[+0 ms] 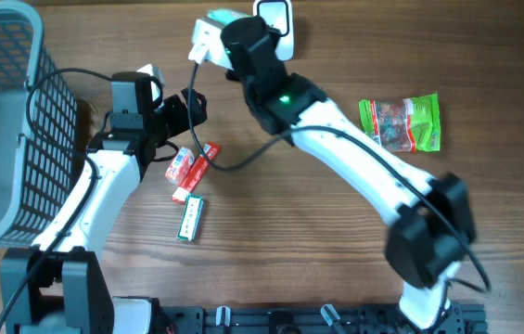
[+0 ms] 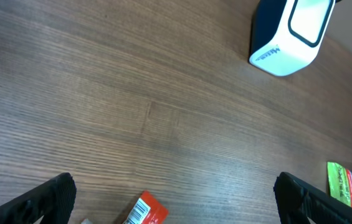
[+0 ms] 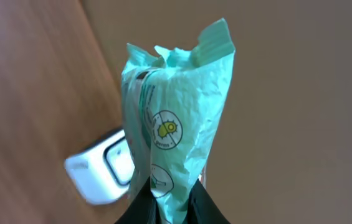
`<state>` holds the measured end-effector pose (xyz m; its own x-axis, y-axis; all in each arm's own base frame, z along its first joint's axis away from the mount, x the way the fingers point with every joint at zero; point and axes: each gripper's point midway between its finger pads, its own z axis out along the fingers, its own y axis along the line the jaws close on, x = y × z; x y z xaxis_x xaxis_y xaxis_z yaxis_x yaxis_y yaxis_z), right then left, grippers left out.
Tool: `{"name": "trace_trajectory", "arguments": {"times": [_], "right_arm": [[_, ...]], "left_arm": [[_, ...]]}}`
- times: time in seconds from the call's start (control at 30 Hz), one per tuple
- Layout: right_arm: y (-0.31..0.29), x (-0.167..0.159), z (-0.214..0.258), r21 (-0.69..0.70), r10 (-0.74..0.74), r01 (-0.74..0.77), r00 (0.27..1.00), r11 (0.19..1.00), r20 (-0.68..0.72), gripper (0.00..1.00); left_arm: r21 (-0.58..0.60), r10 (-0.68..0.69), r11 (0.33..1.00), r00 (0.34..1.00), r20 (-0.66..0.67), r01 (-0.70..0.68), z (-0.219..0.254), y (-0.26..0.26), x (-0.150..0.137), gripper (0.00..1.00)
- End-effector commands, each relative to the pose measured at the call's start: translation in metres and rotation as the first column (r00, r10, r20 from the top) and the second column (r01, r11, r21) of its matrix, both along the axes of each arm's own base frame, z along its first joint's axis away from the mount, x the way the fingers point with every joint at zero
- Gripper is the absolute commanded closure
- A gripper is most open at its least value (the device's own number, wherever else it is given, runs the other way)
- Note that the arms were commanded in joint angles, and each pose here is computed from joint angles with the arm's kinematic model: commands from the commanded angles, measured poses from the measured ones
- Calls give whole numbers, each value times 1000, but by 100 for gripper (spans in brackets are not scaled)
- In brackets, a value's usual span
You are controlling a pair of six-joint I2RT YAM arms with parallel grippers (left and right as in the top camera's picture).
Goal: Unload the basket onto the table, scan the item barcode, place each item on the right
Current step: 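Raise the mint-green pack to the white scanner with the right gripper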
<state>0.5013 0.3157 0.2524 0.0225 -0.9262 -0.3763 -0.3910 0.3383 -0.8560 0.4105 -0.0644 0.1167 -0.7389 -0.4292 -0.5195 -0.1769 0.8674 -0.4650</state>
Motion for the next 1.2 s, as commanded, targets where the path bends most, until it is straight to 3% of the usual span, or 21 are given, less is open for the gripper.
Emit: {"name": "trace_trajectory", "arguments": {"times": [0.0, 0.13, 0.2, 0.23, 0.33, 0.63, 0.83, 1.0, 1.17], "right_arm": [[-7, 37, -26, -113, -32, 41, 996, 993, 82, 96], [-18, 74, -40, -32, -85, 93, 978, 995, 190, 96], [-31, 90, -39, 80, -145, 129, 960, 988, 241, 96], [-46, 101, -37, 233, -216, 159, 946, 959, 243, 96], [-58, 111, -52, 409, -227, 155, 965, 899, 133, 96], [-59, 118, -71, 579, -198, 150, 980, 801, 19, 96], [-51, 116, -57, 416, -175, 94, 972, 905, 159, 96], [-45, 122, -107, 188, -99, 62, 976, 980, 194, 96], [-44, 124, -106, 184, -98, 57, 969, 981, 226, 96]], "left_arm": [[23, -9, 1000, 1000, 30, 8, 8, 3, 1, 0], [24, -9, 1000, 1000, 23, 8, 7, 3, 0, 0], [24, -8, 1000, 1000, 22, 8, 7, 3, 0, 0], [24, -9, 1000, 1000, 22, 8, 7, 3, 0, 0], [24, -9, 1000, 1000, 22, 8, 7, 3, 0, 0], [24, -8, 1000, 1000, 22, 8, 7, 3, 0, 0], [24, -9, 1000, 1000, 22, 8, 7, 3, 0, 0], [24, -9, 1000, 1000, 22, 8, 7, 3, 0, 0], [24, -9, 1000, 1000, 22, 8, 7, 3, 0, 0]]}}
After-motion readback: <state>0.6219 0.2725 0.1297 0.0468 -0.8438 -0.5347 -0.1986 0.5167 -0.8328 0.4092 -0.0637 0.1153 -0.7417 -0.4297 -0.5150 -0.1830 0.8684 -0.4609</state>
